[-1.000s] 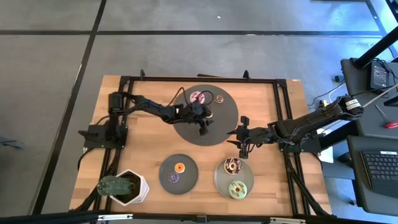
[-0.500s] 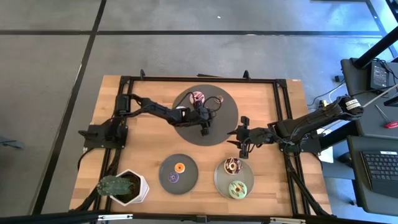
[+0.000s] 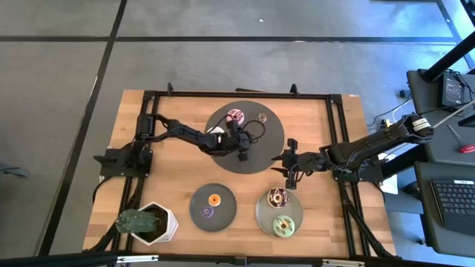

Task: Pick & Place donuts
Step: Put small black donut on the black plate

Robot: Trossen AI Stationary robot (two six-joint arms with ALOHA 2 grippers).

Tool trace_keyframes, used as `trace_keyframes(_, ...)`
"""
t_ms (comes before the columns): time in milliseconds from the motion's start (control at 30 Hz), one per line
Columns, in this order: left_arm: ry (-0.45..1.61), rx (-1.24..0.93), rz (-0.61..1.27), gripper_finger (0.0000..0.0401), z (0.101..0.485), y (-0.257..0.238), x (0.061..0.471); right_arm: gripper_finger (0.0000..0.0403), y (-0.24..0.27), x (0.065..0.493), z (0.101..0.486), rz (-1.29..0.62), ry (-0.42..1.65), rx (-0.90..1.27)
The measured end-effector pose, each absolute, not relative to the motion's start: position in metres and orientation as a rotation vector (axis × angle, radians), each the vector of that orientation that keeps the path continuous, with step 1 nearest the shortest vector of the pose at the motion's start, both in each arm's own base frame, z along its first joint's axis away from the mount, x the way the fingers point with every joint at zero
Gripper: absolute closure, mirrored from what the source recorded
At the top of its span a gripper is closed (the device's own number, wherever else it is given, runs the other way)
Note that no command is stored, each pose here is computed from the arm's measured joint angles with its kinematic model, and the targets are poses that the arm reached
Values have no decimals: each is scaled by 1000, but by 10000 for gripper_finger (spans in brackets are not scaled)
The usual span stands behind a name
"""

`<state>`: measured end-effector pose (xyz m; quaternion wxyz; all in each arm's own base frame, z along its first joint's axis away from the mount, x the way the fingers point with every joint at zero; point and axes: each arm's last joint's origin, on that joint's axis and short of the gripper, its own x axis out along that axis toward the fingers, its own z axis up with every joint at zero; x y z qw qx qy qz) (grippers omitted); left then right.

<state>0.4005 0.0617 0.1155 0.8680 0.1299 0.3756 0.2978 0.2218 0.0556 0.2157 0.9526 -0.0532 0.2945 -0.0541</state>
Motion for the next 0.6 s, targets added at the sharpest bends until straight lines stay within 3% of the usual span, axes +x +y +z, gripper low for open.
trace_keyframes(333, 808, 160, 606, 247, 112, 76, 396, 245, 56, 222, 216, -110, 599, -108)
trace_keyframes(600, 819, 128, 556, 305, 111, 79, 396, 245, 56, 222, 216, -110, 598, -108)
